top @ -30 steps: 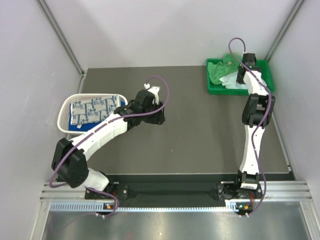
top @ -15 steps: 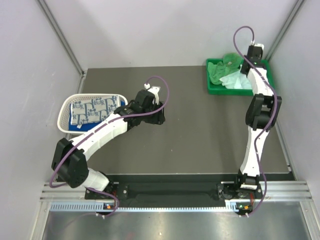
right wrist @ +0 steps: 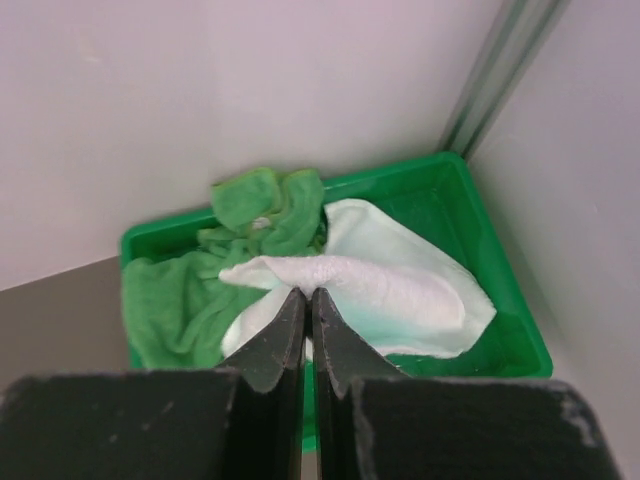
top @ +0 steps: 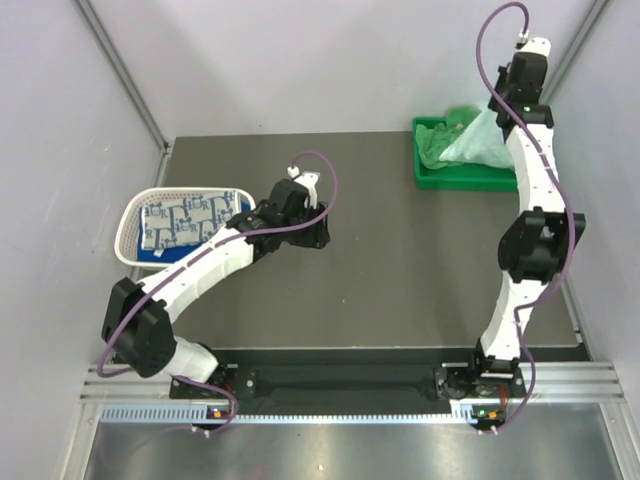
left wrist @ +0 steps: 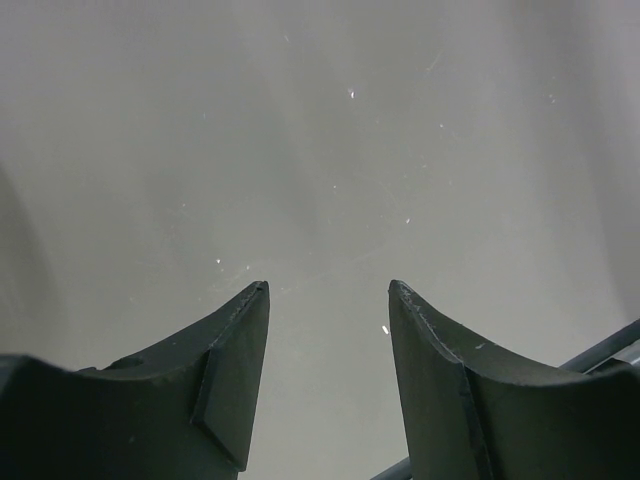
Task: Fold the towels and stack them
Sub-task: Grab crumpled towel, then move the towel to the center of the board
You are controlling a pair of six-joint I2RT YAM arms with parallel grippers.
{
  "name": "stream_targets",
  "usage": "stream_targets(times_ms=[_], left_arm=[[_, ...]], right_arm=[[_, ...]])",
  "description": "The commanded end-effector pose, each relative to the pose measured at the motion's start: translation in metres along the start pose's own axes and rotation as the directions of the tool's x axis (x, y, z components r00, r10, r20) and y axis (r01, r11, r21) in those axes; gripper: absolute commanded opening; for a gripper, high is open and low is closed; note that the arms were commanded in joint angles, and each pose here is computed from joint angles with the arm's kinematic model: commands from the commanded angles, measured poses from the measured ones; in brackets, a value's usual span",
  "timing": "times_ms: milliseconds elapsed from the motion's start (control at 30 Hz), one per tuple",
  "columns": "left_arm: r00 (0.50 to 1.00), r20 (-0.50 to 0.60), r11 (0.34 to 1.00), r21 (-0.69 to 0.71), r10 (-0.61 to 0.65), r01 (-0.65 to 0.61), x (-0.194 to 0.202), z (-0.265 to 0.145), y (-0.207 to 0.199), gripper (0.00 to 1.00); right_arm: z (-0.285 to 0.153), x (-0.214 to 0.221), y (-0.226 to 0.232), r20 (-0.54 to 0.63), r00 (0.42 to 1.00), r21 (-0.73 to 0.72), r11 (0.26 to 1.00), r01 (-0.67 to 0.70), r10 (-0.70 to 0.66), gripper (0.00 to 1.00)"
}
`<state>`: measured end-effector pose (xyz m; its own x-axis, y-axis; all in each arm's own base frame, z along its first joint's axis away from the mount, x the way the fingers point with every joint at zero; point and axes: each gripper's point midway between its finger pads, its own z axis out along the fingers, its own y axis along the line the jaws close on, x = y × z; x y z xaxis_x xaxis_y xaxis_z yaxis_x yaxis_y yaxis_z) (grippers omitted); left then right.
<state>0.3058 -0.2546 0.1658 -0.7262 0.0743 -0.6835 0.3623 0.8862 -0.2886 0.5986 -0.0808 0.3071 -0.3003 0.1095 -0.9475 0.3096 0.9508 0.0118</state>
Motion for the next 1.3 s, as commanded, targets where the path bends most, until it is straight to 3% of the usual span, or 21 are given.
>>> stream_targets(times_ms=[0, 33, 200, 333, 367, 433, 467, 533, 567, 700, 833, 1000, 1200, 1267], left_arm=[[0.991, 0.134, 0.998, 0.055, 0.001, -0.008, -0.036, -0.022, -0.016, 0.56], [0.987, 0.158, 1.0, 0.03, -0.005, 0.0, -0.041, -0.025, -0.012, 0.56], [0.974, 0.225, 1.0, 0.0, -0.017, 0.018, -0.057, -0.047, -0.008, 0.56], [0.946, 0.322, 0.997, -0.05, -0.046, 0.066, -0.071, -0.078, 0.004, 0.56], [0.941, 0.334, 0.994, -0.073, -0.052, 0.081, -0.072, -0.084, 0.009, 0.56], [0.918, 0.39, 0.985, -0.118, -0.072, 0.128, -0.078, -0.103, 0.02, 0.56], [0.915, 0.397, 0.98, -0.139, -0.076, 0.142, -0.077, -0.108, 0.026, 0.56], [0.887, 0.453, 0.963, -0.185, -0.095, 0.197, -0.082, -0.125, 0.04, 0.56], [0.882, 0.461, 0.958, -0.198, -0.096, 0.208, -0.08, -0.13, 0.045, 0.56], [0.85, 0.512, 0.935, -0.225, -0.124, 0.272, -0.082, -0.144, 0.059, 0.56], [0.868, 0.476, 0.941, -0.207, -0.143, 0.268, -0.074, -0.125, 0.057, 0.56], [0.925, 0.353, 0.967, -0.15, -0.14, 0.204, -0.058, -0.07, 0.041, 0.56], [0.981, 0.17, 0.984, -0.138, -0.093, 0.117, -0.04, 0.0, 0.03, 0.58], [0.981, 0.17, 0.983, -0.144, -0.091, 0.116, -0.05, 0.012, 0.029, 0.59]], right_arm=[[-0.07, -0.074, 0.036, 0.165, 0.986, -0.111, 0.994, 0.001, 0.017, 0.0], [-0.085, -0.077, 0.064, 0.176, 0.984, -0.17, 0.985, 0.017, 0.013, 0.0], [-0.168, -0.105, 0.117, 0.249, 0.967, -0.311, 0.95, 0.03, 0.051, 0.0], [-0.236, -0.085, 0.176, 0.235, 0.967, -0.5, 0.865, 0.031, 0.101, 0.0], [-0.237, -0.055, 0.187, 0.188, 0.979, -0.522, 0.852, 0.035, 0.075, 0.0], [-0.277, -0.047, 0.201, 0.201, 0.973, -0.588, 0.809, 0.024, 0.117, 0.0], [-0.275, 0.0, 0.212, 0.119, 0.989, -0.618, 0.786, 0.003, 0.09, 0.0], [-0.319, 0.019, 0.231, 0.106, 0.986, -0.713, 0.702, -0.013, 0.126, 0.0], [-0.323, 0.068, 0.239, 0.037, 0.997, -0.732, 0.681, -0.022, 0.072, 0.0], [-0.377, 0.171, 0.265, -0.087, 0.996, -0.82, 0.569, -0.061, -0.018, 0.0], [-0.431, 0.27, 0.284, -0.198, 0.97, -0.882, 0.458, -0.115, -0.137, 0.0], [-0.476, 0.36, 0.275, -0.289, 0.914, -0.896, 0.416, -0.154, -0.284, 0.0], [-0.51, 0.386, 0.243, -0.262, 0.886, -0.928, 0.352, -0.122, -0.383, 0.0], [-0.53, 0.402, 0.227, -0.229, 0.857, -0.945, 0.316, -0.083, -0.462, 0.0]])
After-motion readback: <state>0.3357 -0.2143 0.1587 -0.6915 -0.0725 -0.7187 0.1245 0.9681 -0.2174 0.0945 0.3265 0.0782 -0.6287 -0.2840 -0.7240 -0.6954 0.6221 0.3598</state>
